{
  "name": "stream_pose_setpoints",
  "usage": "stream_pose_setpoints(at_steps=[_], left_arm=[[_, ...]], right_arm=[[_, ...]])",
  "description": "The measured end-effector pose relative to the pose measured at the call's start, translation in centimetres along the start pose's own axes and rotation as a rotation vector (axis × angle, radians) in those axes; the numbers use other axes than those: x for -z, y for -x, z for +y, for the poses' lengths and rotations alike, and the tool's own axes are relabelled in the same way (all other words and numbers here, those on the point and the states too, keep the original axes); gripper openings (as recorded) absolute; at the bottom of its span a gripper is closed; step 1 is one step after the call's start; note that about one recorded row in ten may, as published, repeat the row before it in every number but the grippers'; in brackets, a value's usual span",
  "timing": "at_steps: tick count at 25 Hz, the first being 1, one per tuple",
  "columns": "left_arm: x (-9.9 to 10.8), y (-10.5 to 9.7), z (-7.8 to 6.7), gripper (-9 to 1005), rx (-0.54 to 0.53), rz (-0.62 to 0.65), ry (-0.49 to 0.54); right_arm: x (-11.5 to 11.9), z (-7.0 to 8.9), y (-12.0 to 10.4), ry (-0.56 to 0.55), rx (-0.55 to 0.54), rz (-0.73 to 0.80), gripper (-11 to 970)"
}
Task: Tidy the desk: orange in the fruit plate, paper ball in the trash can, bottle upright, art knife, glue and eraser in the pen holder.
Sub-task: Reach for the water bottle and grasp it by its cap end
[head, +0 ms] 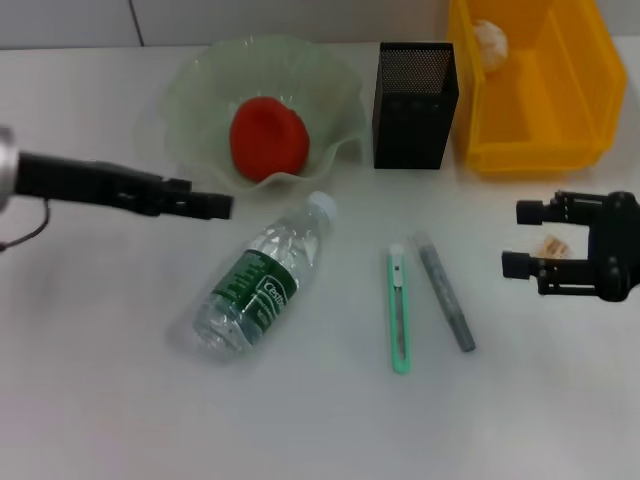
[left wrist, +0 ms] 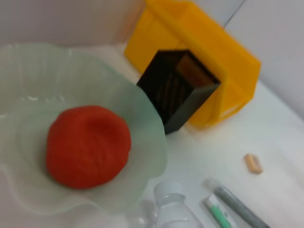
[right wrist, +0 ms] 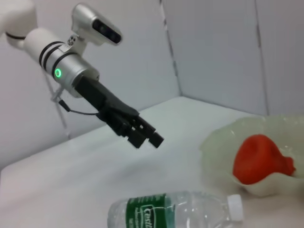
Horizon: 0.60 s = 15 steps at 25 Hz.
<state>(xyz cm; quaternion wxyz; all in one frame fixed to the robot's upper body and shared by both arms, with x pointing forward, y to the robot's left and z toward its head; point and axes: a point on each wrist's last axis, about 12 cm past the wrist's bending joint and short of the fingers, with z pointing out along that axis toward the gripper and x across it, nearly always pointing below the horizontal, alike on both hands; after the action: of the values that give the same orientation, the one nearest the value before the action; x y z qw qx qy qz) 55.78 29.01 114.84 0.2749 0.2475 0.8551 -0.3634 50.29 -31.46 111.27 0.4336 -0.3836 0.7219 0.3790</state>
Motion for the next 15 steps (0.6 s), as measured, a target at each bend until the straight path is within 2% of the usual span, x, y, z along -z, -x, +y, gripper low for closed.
stream_pose_setpoints(at_steps=[1,2,3,4,5,6,8,9,10,12,13,14,15], left_arm=[[-0.8,1.2,-0.5,723,0.005,0.043,0.015],[-2.4,2.9,-1.4,722,0.005,0.114,0.023],[-2.6,3.1,-1.5,721,0.005,0.121,0.024],[-3.9,4.3,-2.4,720,-0.001,0.157,0.028],[-3.9,4.3,-2.4,719,-0.001,0.157,0.028],[-5.3,5.3,-3.3,717,-0.014,0.184,0.036],[-6.7,6.0,-4.1,715,-0.031,0.208,0.049],[-8.0,6.5,-4.9,714,-0.055,0.229,0.067],[-8.0,6.5,-4.9,713,-0.055,0.229,0.067],[-9.5,6.9,-5.5,711,-0.075,0.236,0.100],[-9.5,6.9,-5.5,710,-0.075,0.236,0.100],[-10.7,6.9,-5.7,708,-0.092,0.235,0.131],[-10.7,6.9,-5.7,707,-0.092,0.235,0.131]], right_arm=[[0.3,-0.1,-1.3,-0.015,-0.020,-0.032,750],[0.3,-0.1,-1.3,-0.015,-0.020,-0.032,750],[0.4,-0.1,-1.8,-0.023,-0.026,-0.047,750],[0.7,-0.1,-2.6,-0.034,-0.040,-0.068,750],[0.7,-0.1,-2.6,-0.034,-0.040,-0.068,749],[0.8,-0.1,-3.0,-0.040,-0.049,-0.077,749],[0.9,-0.1,-3.6,-0.047,-0.067,-0.092,748],[0.9,0.0,-3.9,-0.050,-0.077,-0.105,749],[0.9,0.0,-3.9,-0.050,-0.077,-0.105,749],[1.0,0.0,-4.2,-0.063,-0.079,-0.129,750],[1.0,0.0,-4.2,-0.063,-0.079,-0.129,750],[1.2,0.1,-4.3,-0.076,-0.076,-0.155,749],[1.2,0.1,-4.3,-0.076,-0.076,-0.155,749]])
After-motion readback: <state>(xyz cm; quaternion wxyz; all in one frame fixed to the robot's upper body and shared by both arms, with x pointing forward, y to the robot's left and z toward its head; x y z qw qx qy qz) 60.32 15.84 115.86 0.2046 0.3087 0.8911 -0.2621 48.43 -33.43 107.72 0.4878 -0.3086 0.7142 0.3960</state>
